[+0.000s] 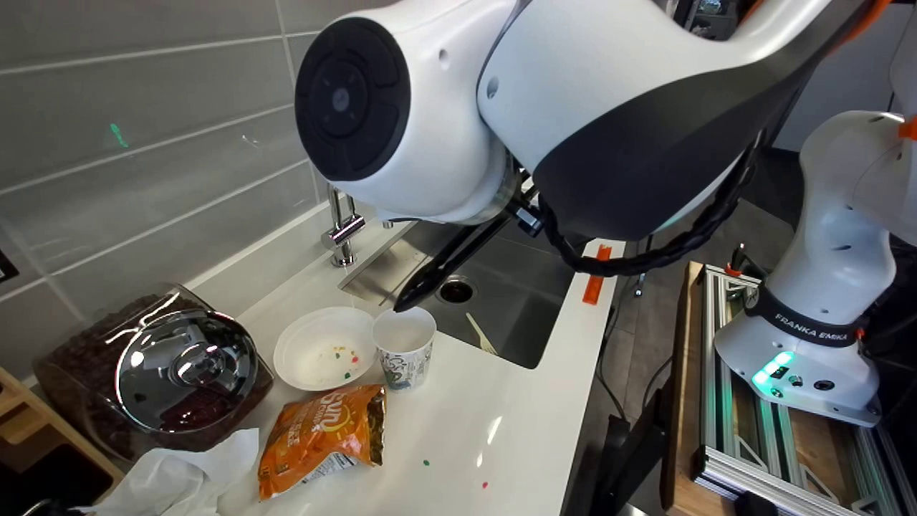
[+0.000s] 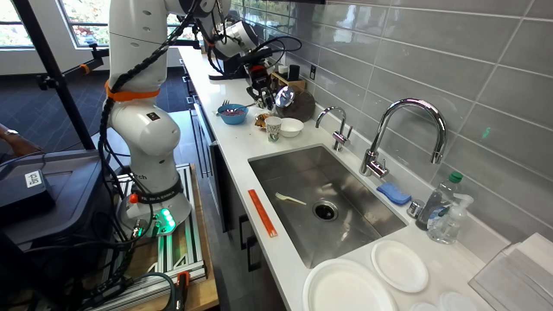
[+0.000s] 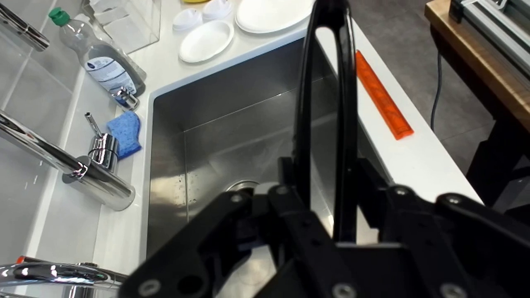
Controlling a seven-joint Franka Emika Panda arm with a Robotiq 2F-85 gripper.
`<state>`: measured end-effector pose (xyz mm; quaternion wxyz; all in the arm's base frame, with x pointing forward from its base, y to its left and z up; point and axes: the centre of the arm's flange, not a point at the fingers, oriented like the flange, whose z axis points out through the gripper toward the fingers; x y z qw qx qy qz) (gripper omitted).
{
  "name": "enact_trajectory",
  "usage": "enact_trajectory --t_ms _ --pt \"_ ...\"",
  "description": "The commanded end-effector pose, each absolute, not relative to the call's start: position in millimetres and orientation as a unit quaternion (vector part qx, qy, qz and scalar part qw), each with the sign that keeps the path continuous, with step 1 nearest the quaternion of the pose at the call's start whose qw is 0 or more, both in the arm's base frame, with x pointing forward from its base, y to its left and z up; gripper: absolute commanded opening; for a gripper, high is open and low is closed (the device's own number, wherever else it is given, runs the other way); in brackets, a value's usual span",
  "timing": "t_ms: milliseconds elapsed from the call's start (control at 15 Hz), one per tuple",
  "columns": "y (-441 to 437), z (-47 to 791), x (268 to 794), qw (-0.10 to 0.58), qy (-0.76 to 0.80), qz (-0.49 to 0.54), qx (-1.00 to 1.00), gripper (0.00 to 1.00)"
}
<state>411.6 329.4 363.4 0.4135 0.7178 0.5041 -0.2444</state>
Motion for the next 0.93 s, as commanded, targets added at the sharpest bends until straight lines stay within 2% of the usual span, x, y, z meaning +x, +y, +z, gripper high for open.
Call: enact_trajectory --t_ms 0,67,133,467,600,867 --pt "326.1 361.0 406.4 0.405 0.516 -0.246 0.713 0.15" --pt "326.5 360.8 406.0 0.405 0.517 -0.247 0.713 0.15" --pt "326.8 360.8 405.8 0.405 0.518 -0.247 0.712 0.20" --pt "327.4 360.3 405.8 0.404 0.519 -0.248 0.711 0.22" --pt "327.4 360.2 405.8 0.404 0.519 -0.248 0.711 0.30" --pt "327.3 360.4 405.9 0.404 0.518 -0.249 0.712 0.29"
